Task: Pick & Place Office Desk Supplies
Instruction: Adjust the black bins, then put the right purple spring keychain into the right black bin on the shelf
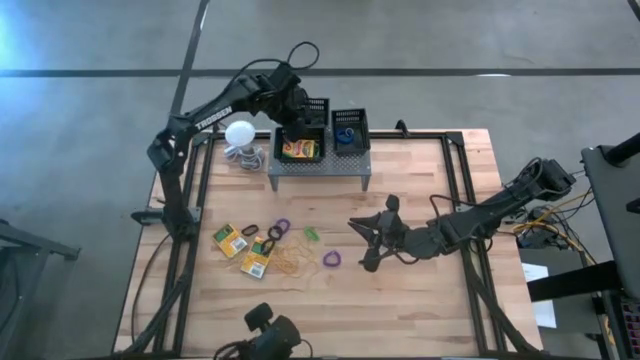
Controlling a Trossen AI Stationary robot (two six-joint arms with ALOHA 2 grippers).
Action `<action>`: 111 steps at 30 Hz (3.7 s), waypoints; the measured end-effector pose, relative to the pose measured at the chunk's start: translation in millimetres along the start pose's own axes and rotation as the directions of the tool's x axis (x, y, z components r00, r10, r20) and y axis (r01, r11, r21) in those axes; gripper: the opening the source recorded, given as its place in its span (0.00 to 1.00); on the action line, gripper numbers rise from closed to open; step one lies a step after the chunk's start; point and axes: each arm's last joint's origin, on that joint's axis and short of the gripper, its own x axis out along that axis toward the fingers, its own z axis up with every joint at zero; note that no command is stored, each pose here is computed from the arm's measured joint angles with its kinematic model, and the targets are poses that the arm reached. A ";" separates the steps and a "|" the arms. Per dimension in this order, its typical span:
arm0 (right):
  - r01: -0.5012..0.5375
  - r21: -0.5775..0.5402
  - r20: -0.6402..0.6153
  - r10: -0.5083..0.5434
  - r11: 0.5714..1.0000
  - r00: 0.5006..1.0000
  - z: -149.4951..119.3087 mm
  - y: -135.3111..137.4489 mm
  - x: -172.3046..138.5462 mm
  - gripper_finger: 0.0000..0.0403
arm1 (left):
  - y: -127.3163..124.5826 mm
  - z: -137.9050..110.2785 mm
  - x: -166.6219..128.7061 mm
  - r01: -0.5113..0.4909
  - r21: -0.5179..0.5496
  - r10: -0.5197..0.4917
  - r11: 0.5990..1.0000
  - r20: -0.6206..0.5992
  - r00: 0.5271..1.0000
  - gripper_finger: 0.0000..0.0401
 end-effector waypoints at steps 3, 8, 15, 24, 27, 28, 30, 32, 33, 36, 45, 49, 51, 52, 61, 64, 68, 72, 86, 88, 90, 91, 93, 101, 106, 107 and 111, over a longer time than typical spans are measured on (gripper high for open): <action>-0.009 0.000 -0.003 0.009 1.000 1.000 -0.2 0.6 -0.4 0.11 | -1.5 -0.2 3.5 0.016 0.003 -0.016 1.000 -0.009 1.000 0.00; -0.010 -0.001 -0.003 0.010 1.000 1.000 -0.3 0.7 -0.5 0.11 | -3.7 -0.9 -0.9 0.056 0.004 -0.056 0.998 -0.003 0.998 0.00; -0.012 -0.005 -0.004 0.012 1.000 1.000 -0.4 0.8 -0.5 0.11 | -6.5 -2.9 -15.5 0.079 0.009 -0.079 0.997 0.012 0.997 0.00; -0.009 -0.011 -0.011 0.009 1.000 1.000 -3.4 -0.4 -0.3 0.11 | -35.1 -11.7 -79.1 0.099 0.086 -0.108 0.991 0.107 0.988 0.00; -0.004 -0.015 -0.024 0.004 1.000 1.000 -10.4 -2.8 -0.4 0.11 | -61.3 -21.8 -105.8 0.129 0.156 -0.153 0.979 0.158 0.975 0.00; -0.002 -0.014 -0.030 0.002 1.000 1.000 -14.0 -4.1 -0.4 0.11 | -72.2 -27.4 -112.2 0.143 0.183 -0.175 0.973 0.177 0.968 0.00; 0.005 0.003 -0.048 -0.005 1.000 0.999 -22.4 -7.4 -0.6 0.11 | -95.2 -41.2 -121.0 0.175 0.230 -0.227 0.957 0.227 0.947 0.00; 0.015 0.036 -0.066 -0.013 0.999 0.998 -31.8 -11.1 -1.1 0.11 | -119.0 -60.1 -126.6 0.207 0.280 -0.286 0.937 0.278 0.917 0.00; 0.021 0.054 -0.075 -0.016 0.998 0.997 -36.9 -13.3 -1.4 0.11 | -130.3 -70.9 -128.6 0.221 0.309 -0.316 0.925 0.305 0.898 0.00; -0.009 0.103 -0.117 0.021 0.995 0.993 -55.0 -21.3 -1.8 0.11 | -165.0 -109.4 -127.2 0.261 0.400 -0.413 0.879 0.365 0.834 0.00; -0.149 0.183 -0.334 0.204 0.972 0.920 -100.0 -31.5 30.7 0.24 | -240.0 -228.0 -90.4 0.222 0.536 -0.518 0.815 0.500 0.694 0.00; -0.129 0.146 -0.420 0.180 0.981 0.889 -116.5 -27.3 62.6 0.35 | -251.9 -260.4 -82.1 0.237 0.493 -0.505 0.837 0.530 0.681 0.00; -0.154 0.116 -0.462 0.191 0.981 0.866 -121.4 -24.4 77.7 0.39 | -254.1 -269.4 -78.8 0.284 0.456 -0.512 0.844 0.524 0.681 0.00; -0.180 0.102 -0.477 0.207 0.978 0.854 -122.9 -22.5 85.0 0.41 | -254.2 -272.5 -76.9 0.303 0.440 -0.514 0.845 0.516 0.685 0.00; -0.262 -0.068 -0.647 0.157 0.963 0.746 -126.2 -8.1 122.8 0.43 | -252.7 -276.1 -71.9 0.334 0.398 -0.508 0.854 0.507 0.696 0.00; -0.273 -0.136 -0.715 0.096 0.953 0.692 -118.9 -6.9 126.4 0.38 | -252.8 -275.5 -72.3 0.336 0.396 -0.509 0.854 0.512 0.692 0.00; -0.284 -0.183 -0.768 0.043 0.941 0.639 -112.7 -9.9 129.3 0.29 | -252.6 -275.1 -72.1 0.334 0.396 -0.508 0.855 0.513 0.692 0.00; -0.347 -0.124 -0.790 0.119 0.930 0.602 -110.0 -10.6 133.0 0.16 | -252.5 -275.0 -72.0 0.333 0.396 -0.507 0.856 0.513 0.693 0.00; -0.138 -0.085 -0.593 0.061 0.987 0.803 -42.1 -8.6 97.4 0.03 | -252.5 -274.8 -72.2 0.335 0.390 -0.505 0.858 0.515 0.693 0.00; -0.087 -0.086 -0.504 0.031 0.993 0.863 -16.2 -11.3 88.6 0.03 | -252.5 -274.8 -72.2 0.335 0.390 -0.505 0.858 0.515 0.693 0.00; -0.011 -0.077 -0.404 -0.021 0.997 0.914 12.4 -20.0 81.7 0.03 | -252.6 -274.6 -72.4 0.336 0.390 -0.506 0.857 0.517 0.691 0.00; 0.029 -0.063 -0.360 -0.050 0.998 0.932 25.9 -26.9 80.0 0.03 | -252.6 -274.6 -72.4 0.336 0.390 -0.506 0.857 0.517 0.691 0.00; 0.093 -0.038 -0.298 -0.100 0.995 0.949 50.4 -45.5 79.8 0.03 | -252.7 -274.4 -72.6 0.335 0.392 -0.507 0.857 0.519 0.689 0.00; 0.374 -0.126 -0.269 -0.395 0.919 0.879 100.6 -151.1 109.3 0.03 | -252.1 -273.8 -72.4 0.320 0.384 -0.490 0.866 0.531 0.692 0.00; 0.456 -0.158 -0.355 -0.481 0.876 0.802 106.9 -205.6 123.3 0.03 | -252.0 -273.7 -72.4 0.305 0.400 -0.490 0.864 0.531 0.692 0.00; 0.441 -0.146 -0.380 -0.461 0.886 0.802 106.8 -214.0 125.4 0.03 | -252.0 -273.7 -72.3 0.305 0.400 -0.490 0.864 0.531 0.692 0.00; 0.360 -0.093 -0.505 -0.356 0.928 0.786 97.9 -235.9 133.7 0.03 | -251.8 -273.4 -72.2 0.301 0.398 -0.486 0.867 0.534 0.692 0.00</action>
